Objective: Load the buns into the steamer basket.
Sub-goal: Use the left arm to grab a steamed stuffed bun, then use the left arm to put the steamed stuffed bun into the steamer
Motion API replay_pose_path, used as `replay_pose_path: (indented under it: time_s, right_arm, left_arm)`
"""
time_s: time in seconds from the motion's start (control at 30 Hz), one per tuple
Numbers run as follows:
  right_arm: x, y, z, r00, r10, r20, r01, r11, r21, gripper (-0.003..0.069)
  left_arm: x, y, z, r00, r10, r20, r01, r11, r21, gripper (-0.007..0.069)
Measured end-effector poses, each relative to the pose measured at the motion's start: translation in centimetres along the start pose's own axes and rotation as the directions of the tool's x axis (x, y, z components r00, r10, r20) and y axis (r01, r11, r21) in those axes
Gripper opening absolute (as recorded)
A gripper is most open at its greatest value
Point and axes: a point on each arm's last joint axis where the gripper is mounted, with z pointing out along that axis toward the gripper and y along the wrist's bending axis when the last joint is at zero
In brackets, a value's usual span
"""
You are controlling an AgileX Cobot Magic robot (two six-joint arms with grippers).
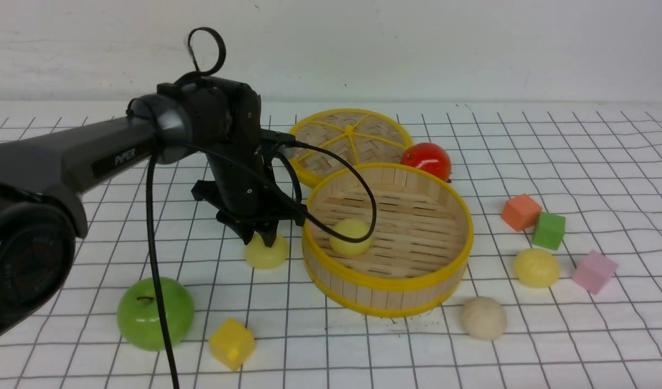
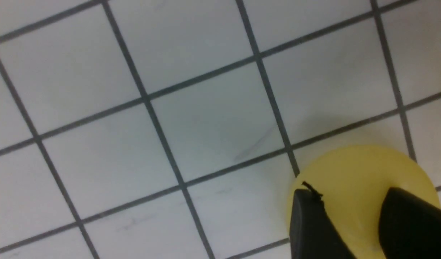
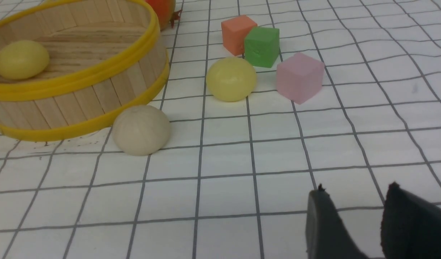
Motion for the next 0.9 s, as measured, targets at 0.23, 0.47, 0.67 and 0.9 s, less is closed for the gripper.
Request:
replay_pose_path:
  time_s: [0.23, 0.47, 0.67, 0.9]
  right_arm:
    - [0.0, 0.0, 0.0, 1.000, 0.000, 0.000, 0.000, 1.000, 0.000, 0.0241]
    - [0.0, 0.0, 0.0, 1.000, 0.000, 0.000, 0.000, 1.000, 0.000, 0.0241]
    - [0.0, 0.0, 0.0, 1.000, 0.000, 0.000, 0.000, 1.000, 0.000, 0.0241]
    - [0.0, 0.0, 0.0, 1.000, 0.000, 0.000, 0.000, 1.000, 0.000, 0.0241]
  left_arm:
    - [0.2, 0.1, -0.2, 1.000, 0.003, -0.020, -0.003, 1.000, -0.005, -0.0008]
    - [0.0, -0.6, -5.6, 0.998, 0.000, 0.063, -0.002, 1.000, 0.020, -0.0013]
    - [-0.8, -4.5, -9.9, 0.965, 0.081, 0.249, -0.100, 0.993, 0.064, -0.0013]
    - [-3.9, -8.2, -7.2, 0.918, 0.102, 0.384, -0.154, 0.982, 0.107, -0.0013]
